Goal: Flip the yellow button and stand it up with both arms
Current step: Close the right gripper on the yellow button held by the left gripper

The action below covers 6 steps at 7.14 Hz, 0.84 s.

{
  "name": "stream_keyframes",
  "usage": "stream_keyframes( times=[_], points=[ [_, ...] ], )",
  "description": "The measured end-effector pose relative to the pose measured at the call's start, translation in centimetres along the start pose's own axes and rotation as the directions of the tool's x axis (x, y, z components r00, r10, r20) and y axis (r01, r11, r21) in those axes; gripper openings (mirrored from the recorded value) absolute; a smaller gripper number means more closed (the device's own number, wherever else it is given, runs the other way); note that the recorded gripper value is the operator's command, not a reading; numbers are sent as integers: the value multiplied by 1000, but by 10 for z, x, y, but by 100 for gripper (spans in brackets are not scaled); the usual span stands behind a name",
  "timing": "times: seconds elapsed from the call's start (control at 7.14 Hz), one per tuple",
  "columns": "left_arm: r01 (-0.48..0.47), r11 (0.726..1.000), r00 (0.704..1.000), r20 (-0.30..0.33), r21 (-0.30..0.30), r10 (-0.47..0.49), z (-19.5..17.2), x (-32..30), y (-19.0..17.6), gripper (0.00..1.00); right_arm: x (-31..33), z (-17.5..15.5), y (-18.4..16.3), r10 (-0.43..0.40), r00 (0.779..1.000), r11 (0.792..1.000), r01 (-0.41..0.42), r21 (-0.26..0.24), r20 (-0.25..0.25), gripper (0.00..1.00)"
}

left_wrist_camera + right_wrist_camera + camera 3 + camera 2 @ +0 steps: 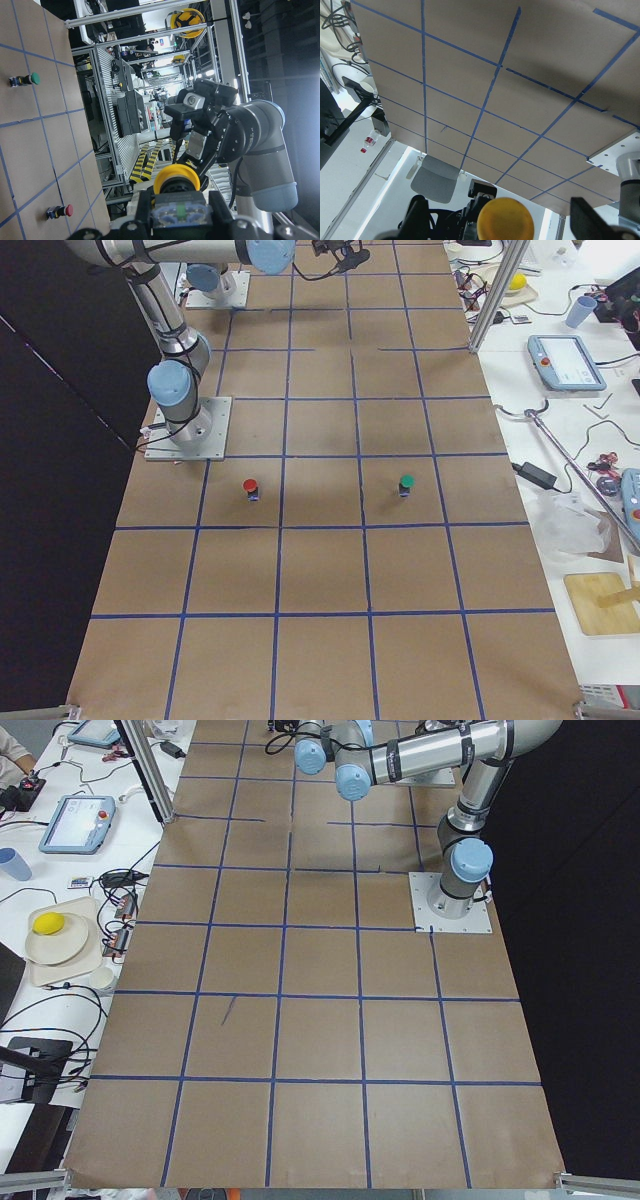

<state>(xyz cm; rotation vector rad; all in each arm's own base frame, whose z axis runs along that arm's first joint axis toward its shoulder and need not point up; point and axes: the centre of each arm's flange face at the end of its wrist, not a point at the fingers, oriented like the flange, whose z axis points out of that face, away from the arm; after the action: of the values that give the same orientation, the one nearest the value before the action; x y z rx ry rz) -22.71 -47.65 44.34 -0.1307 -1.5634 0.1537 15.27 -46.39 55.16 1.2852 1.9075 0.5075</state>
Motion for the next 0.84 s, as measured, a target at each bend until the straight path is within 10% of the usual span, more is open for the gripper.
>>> stream_keyframes(
  times=[0.28, 0.84],
  points=[
    [-2, 1000, 1000, 1, -1, 2, 0, 0, 1, 22, 3, 8, 10, 19, 1000, 1000, -20, -11, -17, 99],
    [-2, 1000, 1000, 2, 0, 2, 0, 0, 1, 22, 5, 11, 14, 28, 999, 1000, -29, -11, -24, 32]
  ],
)
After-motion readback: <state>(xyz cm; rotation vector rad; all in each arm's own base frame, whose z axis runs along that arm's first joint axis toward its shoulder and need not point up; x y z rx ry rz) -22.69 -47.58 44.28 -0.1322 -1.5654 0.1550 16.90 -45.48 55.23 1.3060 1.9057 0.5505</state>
